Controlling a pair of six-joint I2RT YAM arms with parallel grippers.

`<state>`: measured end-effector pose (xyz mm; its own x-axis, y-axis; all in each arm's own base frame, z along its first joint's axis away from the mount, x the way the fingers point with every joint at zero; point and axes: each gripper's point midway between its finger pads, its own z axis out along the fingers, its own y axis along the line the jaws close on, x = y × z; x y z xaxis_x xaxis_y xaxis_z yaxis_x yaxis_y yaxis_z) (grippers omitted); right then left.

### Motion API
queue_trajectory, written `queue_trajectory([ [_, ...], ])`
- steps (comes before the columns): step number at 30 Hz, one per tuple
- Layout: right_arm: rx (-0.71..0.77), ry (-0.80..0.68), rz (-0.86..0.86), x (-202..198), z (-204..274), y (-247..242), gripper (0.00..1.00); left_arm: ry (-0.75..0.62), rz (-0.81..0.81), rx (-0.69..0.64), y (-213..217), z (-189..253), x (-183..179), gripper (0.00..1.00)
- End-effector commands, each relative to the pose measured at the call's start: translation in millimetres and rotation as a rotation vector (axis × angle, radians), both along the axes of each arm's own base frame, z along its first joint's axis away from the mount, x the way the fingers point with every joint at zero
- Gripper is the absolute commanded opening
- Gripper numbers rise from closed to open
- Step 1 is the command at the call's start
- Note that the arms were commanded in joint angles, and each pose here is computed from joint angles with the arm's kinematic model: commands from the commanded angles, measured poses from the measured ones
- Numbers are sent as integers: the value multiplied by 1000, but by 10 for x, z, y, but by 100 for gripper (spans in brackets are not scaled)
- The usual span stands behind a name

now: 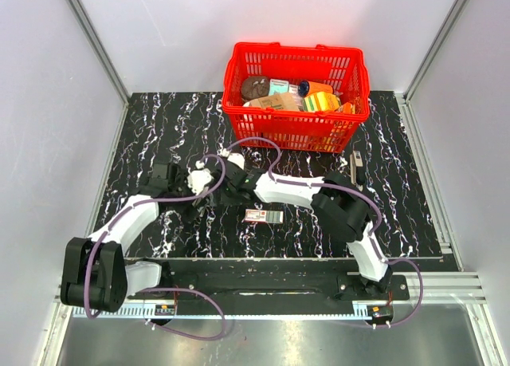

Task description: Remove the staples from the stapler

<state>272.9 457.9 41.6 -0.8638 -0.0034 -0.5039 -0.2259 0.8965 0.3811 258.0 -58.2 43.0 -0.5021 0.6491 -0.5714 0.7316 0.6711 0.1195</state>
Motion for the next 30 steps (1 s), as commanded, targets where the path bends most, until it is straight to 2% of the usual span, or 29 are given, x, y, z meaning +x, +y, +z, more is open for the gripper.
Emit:
queue_trajectory([
  [1, 41, -40, -49, 82, 237, -87, 85, 16, -87, -27, -178, 46, -89, 87],
  [6, 47, -59, -35, 71, 342, -121, 85, 22, -32, -19, -99, 106, -39, 88],
  [13, 123, -88, -27, 5, 500, -120, 83, 24, 28, -106, 33, 369, -46, 90],
  [23, 117, -102, 58, -81, 503, 299, 80, 43, 52, -59, 155, 185, 17, 89],
  [24, 113, -99, 62, -88, 487, 328, 79, 44, 90, -60, 253, 172, 52, 88],
  [30, 107, -89, 94, -111, 397, 503, 76, 100, 180, -123, 511, 172, 149, 85],
])
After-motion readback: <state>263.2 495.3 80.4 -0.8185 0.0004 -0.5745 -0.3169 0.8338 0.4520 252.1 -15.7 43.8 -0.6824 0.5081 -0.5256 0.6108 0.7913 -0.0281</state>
